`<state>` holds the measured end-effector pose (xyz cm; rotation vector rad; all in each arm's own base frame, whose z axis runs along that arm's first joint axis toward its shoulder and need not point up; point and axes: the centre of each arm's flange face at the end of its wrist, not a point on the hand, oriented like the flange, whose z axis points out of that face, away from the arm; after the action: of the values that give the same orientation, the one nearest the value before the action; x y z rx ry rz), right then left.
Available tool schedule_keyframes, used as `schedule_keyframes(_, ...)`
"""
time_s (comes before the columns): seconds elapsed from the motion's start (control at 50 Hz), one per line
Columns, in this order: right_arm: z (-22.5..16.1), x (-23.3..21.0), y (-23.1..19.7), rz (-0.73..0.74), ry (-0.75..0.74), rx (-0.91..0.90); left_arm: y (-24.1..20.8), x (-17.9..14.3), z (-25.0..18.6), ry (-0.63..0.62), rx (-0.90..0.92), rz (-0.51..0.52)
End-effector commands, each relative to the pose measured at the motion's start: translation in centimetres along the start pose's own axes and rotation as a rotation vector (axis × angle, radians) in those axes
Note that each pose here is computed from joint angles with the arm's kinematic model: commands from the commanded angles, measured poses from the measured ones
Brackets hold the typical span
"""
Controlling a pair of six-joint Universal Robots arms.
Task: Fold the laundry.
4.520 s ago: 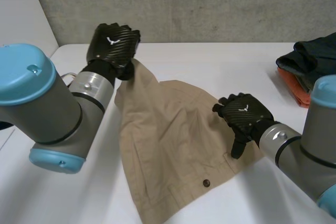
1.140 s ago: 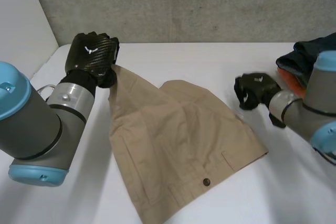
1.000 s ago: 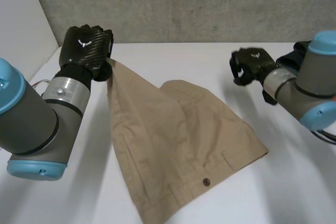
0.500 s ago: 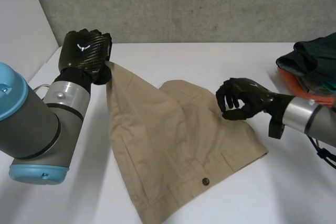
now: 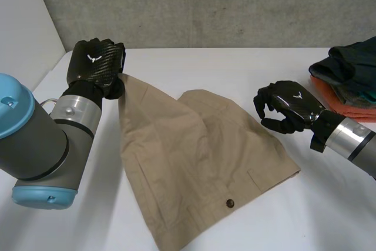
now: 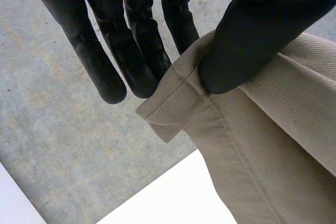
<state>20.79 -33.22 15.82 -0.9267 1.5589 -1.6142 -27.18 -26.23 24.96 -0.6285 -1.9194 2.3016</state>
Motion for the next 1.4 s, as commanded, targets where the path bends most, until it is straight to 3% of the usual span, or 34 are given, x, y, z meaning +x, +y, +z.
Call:
schedule_keyframes(0.02, -0.1, -0.3, 0.1, -0.068, -0.001, 0.027, 0.3, 0.0, 0.0, 0.002, -0.008, 0.001)
schedule_keyframes(0.18, -0.2, -0.4, -0.5, -0.067, 0.032, 0.013, 0.4, 0.1, 0.0, 0.001, -0.011, 0.003)
schedule_keyframes(0.3, -1.0, 0.0, -3.2, 0.015, 0.236, -0.073, 0.4, 0.0, 0.1, 0.000, -0.012, 0.001)
schedule_keyframes(0.4, -2.1, -1.2, -1.9, -0.043, 0.347, -0.274, 0.4, 0.1, 0.0, 0.002, -0.013, 0.001)
schedule_keyframes(0.56, -4.1, -2.7, 1.0, -0.160, 0.348, -0.546, 0.5, 0.1, -0.1, 0.004, -0.015, 0.002)
schedule_keyframes(0.8, -4.0, -2.8, 3.2, -0.276, 0.307, -0.472, 0.5, 0.2, -0.1, 0.006, -0.016, 0.002)
schedule_keyframes(1.4, -2.0, -3.4, 3.9, -0.329, 0.260, -0.432, 0.5, 0.3, -0.2, 0.009, -0.016, 0.001)
